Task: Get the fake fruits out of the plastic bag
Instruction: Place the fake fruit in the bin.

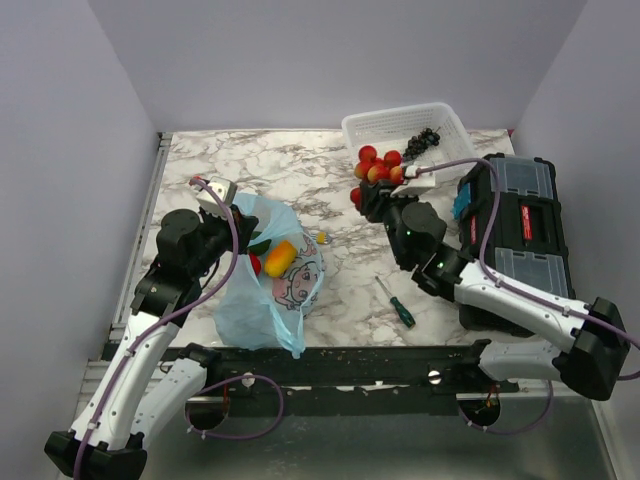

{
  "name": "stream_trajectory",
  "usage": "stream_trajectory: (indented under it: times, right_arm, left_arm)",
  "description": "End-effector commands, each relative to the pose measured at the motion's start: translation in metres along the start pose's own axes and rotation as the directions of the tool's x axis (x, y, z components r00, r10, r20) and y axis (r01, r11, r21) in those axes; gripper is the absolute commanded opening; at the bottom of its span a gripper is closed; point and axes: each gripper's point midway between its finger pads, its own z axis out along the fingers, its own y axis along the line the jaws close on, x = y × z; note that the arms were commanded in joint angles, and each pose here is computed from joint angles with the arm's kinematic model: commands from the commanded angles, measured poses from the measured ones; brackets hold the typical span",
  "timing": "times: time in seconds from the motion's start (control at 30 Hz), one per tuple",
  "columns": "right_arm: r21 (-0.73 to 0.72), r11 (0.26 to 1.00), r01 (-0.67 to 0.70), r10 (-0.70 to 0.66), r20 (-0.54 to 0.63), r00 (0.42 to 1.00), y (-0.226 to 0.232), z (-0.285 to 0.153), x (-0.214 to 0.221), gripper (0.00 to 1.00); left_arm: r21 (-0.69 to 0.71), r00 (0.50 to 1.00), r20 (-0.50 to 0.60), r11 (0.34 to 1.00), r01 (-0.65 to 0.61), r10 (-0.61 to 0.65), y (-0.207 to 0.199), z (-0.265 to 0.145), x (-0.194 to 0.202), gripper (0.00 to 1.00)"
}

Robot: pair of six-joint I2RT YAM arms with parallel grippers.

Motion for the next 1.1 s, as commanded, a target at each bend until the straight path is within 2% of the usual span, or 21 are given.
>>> stream_trajectory:
  times: [0.0,0.1,0.17,0.23,0.43,0.63,0.87,1.07]
  right_arm:
    - [0.131,0.991,-0.020,0.029,-0.065,0.997,-0.045,0.024,0.013,0.01]
    - [0.200,0.978,0.060,-0.040,-0.101,0.994,-0.069,0.049,0.017,0.01]
    - [0.297,0.941,0.162,-0.128,-0.128,0.983,-0.087,0.063,0.016,0.01]
    - [0.342,0.915,0.213,-0.160,-0.177,0.971,-0.106,0.079,0.019,0.01]
    - [0.350,0.928,0.132,-0.056,-0.217,0.975,-0.145,0.128,0.027,0.01]
    - [0.384,0.917,0.110,-0.006,-0.264,0.965,-0.171,0.179,0.039,0.01]
    - [0.415,0.890,0.188,-0.046,-0.329,0.943,-0.188,0.220,0.064,0.01]
    - [0.433,0.868,0.242,-0.074,-0.369,0.926,-0.204,0.235,0.079,0.01]
  left_arm:
    - [-0.011,1.000,0.021,1.000,-0.001,0.001,0.002,-0.003,-0.004,0.00]
    - [0.006,1.000,0.009,1.000,0.002,-0.002,-0.002,-0.002,-0.004,0.00]
    - [0.006,1.000,0.014,1.000,-0.001,0.001,-0.001,-0.002,-0.004,0.00]
    - [0.003,1.000,0.014,1.000,-0.001,0.001,-0.001,-0.002,-0.003,0.00]
    - [0.018,1.000,0.014,1.000,-0.006,0.005,-0.004,-0.003,-0.004,0.00]
    - [0.046,1.000,0.014,0.999,-0.024,0.024,-0.008,-0.004,-0.004,0.00]
    - [0.073,0.999,0.010,0.997,-0.041,0.040,-0.012,-0.005,-0.003,0.00]
    - [0.097,0.999,0.006,0.994,-0.048,0.048,-0.016,-0.004,-0.003,0.00]
